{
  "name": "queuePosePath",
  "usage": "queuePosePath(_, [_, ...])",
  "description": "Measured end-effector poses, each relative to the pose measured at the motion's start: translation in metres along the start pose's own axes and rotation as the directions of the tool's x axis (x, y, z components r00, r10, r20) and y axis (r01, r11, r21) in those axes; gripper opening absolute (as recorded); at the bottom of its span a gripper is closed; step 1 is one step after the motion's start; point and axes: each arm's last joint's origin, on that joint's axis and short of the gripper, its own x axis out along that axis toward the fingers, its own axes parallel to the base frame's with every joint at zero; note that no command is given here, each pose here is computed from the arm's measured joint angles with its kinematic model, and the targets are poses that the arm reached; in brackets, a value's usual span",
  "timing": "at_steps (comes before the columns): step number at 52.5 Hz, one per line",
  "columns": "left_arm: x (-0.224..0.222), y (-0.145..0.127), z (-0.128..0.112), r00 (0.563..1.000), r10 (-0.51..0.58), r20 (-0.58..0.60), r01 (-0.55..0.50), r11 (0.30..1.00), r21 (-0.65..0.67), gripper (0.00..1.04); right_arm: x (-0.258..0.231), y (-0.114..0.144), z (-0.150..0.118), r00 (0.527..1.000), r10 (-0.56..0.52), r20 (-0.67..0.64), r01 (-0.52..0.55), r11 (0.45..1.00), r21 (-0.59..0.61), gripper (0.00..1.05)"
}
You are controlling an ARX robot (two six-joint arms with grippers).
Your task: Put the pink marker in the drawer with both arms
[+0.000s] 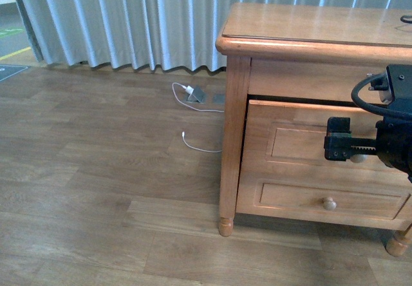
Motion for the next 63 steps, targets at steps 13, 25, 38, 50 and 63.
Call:
queuePosePath(13, [0.000,0.000,0.000,1.000,0.000,0.000,0.000,1.000,0.000,0.99,0.019,-0.001,-0.001,0.998,-0.032,0.053,0.032,0.999,0.014,0.96])
queuePosePath(25, [0.000,0.000,0.000,1.000,0.000,0.000,0.000,1.000,0.000,0.99,0.023,0.000,-0.001,0.996,-0.041,0.076,0.040,0.999,0.011,0.96])
queuePosePath(38, [0.000,0.000,0.000,1.000,0.000,0.000,0.000,1.000,0.000,0.99,0.017,-0.002,-0.001,0.998,-0.027,0.059,0.027,1.000,0.008,0.96])
queuePosePath(50, [0.000,0.000,0.000,1.000,0.000,0.000,0.000,1.000,0.000,0.99,-0.022,-0.008,0.004,0.998,0.024,0.053,-0.024,1.000,0.003,0.96])
queuePosePath(63, [0.000,0.000,0.000,1.000,0.000,0.000,0.000,1.000,0.000,0.99,-0.119,-0.021,0.022,0.993,0.112,0.048,-0.113,0.994,0.016,0.96])
